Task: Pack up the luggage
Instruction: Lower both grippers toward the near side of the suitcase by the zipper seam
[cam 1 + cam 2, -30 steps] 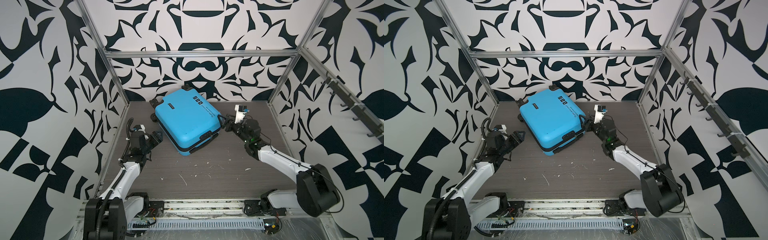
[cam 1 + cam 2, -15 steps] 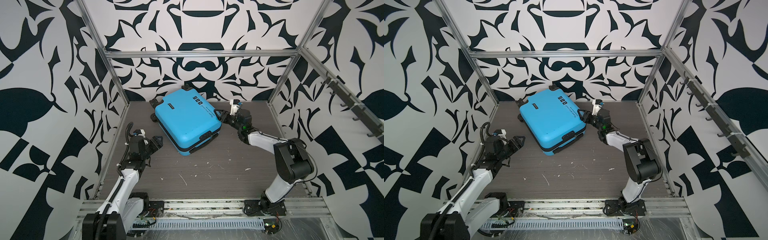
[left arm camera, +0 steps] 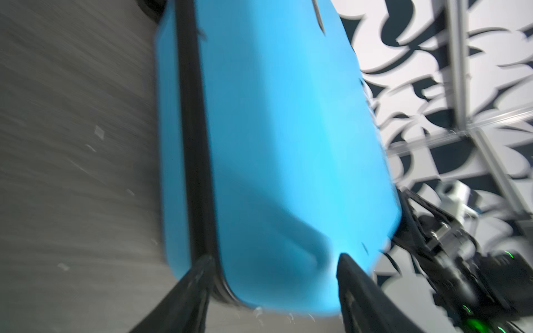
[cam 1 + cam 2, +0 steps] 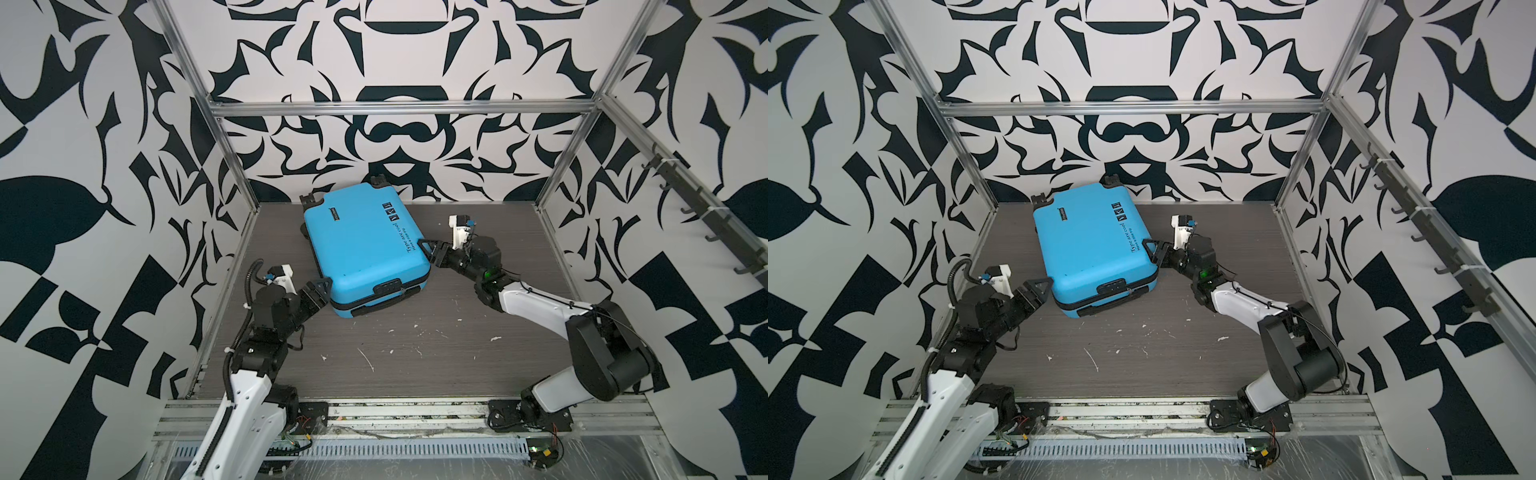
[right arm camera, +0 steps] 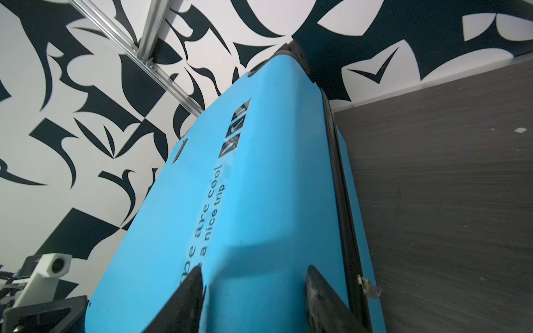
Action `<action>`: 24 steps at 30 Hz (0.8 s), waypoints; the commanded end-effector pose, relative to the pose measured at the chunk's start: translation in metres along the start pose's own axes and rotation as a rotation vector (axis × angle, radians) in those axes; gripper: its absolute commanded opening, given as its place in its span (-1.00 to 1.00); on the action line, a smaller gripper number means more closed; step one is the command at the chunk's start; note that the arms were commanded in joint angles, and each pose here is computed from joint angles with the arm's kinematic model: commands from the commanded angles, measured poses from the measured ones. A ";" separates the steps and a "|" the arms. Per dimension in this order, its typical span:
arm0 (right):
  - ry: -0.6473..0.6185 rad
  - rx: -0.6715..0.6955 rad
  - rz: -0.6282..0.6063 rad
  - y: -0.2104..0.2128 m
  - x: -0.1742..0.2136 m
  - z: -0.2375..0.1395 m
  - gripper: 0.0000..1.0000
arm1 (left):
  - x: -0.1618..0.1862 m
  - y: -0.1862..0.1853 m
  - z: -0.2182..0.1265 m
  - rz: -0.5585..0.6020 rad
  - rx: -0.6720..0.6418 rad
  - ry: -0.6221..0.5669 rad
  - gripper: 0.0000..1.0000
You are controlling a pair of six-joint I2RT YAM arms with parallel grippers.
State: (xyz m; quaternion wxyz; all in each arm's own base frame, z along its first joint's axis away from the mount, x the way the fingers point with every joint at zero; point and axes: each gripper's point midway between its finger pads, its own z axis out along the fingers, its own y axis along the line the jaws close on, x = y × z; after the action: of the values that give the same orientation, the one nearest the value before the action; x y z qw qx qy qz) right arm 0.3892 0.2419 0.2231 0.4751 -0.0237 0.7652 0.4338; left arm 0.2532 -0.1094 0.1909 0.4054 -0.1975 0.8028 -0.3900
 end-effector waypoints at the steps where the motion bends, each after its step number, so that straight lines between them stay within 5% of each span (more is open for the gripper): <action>1: -0.103 0.063 -0.084 0.005 -0.023 -0.024 0.17 | 0.042 0.026 0.003 -0.175 -0.071 0.042 0.36; 10: -0.125 0.151 -0.202 -0.002 -0.006 -0.067 0.16 | 0.107 0.008 0.029 -0.242 0.006 -0.005 0.34; 24: -0.011 0.123 -0.345 0.005 0.084 -0.068 0.05 | 0.120 -0.009 0.081 -0.402 0.092 -0.079 0.19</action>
State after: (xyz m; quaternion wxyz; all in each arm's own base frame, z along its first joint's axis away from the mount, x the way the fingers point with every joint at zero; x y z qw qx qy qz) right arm 0.2901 0.2277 0.1643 0.5148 -0.1246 0.7929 0.3014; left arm 0.2332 -0.2217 0.0803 0.3458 -0.3140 0.7702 -0.4344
